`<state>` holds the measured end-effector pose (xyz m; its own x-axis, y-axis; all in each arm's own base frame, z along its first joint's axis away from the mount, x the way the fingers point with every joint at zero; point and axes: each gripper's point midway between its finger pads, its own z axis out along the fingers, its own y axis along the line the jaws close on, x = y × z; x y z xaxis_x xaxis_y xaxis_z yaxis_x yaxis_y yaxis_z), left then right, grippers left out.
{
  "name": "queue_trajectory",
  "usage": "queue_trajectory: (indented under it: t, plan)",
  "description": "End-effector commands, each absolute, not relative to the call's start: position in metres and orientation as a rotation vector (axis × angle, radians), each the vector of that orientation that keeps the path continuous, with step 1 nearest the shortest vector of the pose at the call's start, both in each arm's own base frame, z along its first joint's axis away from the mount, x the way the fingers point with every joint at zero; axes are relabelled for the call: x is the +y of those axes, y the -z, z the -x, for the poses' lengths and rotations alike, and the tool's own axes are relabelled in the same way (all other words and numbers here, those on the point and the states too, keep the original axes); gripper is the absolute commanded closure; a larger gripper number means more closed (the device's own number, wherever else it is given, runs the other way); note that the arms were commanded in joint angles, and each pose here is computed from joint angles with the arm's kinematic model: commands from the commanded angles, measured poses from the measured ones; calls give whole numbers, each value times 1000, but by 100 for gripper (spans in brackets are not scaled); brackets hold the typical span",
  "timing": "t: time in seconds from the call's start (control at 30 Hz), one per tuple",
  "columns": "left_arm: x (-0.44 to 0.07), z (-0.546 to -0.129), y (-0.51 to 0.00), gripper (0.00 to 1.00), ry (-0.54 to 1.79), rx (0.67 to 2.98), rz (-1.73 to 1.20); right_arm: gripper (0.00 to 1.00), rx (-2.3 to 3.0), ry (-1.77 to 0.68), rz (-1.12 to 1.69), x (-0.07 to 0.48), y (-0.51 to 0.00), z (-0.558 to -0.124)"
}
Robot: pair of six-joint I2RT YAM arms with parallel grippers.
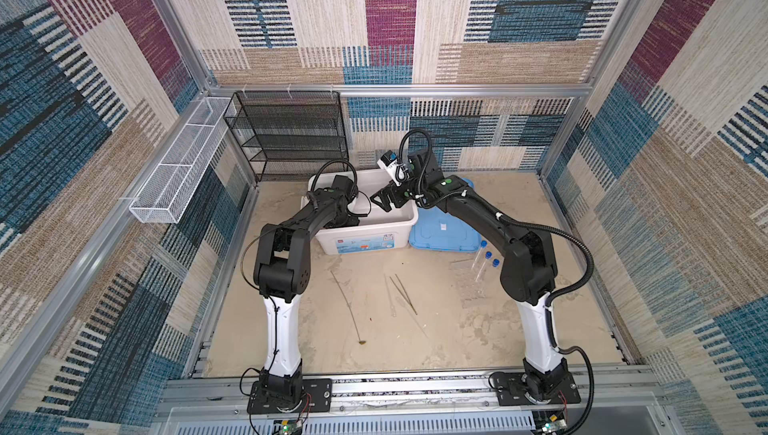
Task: Organize the chemistry lab equipment
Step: 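Lower the dish to the bin floor and open the left gripper, then withdraw the left gripper from the bin down over the thin glass rod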
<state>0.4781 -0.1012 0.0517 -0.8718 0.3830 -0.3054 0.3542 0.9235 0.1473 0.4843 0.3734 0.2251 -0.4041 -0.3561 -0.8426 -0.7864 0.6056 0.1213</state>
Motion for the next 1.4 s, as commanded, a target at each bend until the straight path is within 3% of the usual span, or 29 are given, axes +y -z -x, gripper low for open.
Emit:
queue_trajectory:
  t: [0.0,0.43,0.7,0.9,1.37]
  plan:
    - [-98,-480,-52,35,-149,2740,-532,1,1993,-661,906,374,-225,-485]
    - [-101,-482,-64,17,-128,2720,-515,1,1990,-658,902,374,-227,-486]
    - [-105,-486,-96,16,-92,2660,-466,1,1980,-662,895,374,-234,-485]
    - [-112,-483,-137,10,-14,2587,-408,1,1917,-691,862,373,-265,-481]
    - [-129,-456,-239,10,243,2407,-239,0,1759,-720,782,355,-347,-455]
